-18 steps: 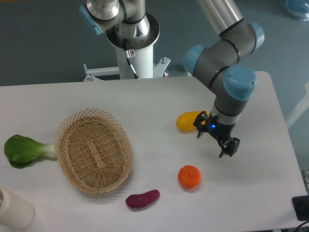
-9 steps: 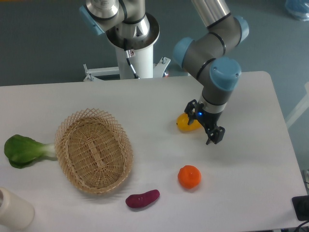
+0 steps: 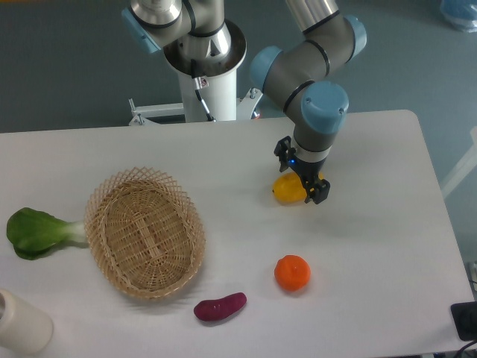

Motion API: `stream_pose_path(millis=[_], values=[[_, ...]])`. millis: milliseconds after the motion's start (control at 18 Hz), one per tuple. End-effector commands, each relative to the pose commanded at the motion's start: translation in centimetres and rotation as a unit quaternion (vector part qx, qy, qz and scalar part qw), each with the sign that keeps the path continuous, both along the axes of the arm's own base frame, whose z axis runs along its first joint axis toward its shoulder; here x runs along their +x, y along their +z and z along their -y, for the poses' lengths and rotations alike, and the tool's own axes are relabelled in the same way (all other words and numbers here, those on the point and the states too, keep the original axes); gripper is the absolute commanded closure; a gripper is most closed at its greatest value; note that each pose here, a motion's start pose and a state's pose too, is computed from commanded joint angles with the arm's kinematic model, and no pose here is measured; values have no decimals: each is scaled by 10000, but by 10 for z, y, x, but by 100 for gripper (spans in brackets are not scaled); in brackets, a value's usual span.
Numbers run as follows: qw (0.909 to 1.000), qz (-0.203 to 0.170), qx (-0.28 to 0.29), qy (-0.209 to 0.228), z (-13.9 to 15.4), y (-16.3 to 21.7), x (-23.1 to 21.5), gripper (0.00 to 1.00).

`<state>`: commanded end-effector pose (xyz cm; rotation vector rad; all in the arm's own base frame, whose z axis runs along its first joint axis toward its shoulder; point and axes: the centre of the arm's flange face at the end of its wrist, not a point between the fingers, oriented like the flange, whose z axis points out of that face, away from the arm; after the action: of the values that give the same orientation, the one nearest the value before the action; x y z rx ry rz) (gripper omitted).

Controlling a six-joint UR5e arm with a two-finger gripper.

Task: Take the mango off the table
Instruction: 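Move the open gripper over the yellow mango and lower it, then close the gripper around the yellow mango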

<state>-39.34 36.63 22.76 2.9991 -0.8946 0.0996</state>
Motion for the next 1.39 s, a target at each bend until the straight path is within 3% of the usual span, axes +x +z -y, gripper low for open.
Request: stream_pose_path(millis=[833,1389], values=[[9998,84,-180,-78,-1,-21,13,0],[9999,-123,-76,-53,-3,-34,13,1]])
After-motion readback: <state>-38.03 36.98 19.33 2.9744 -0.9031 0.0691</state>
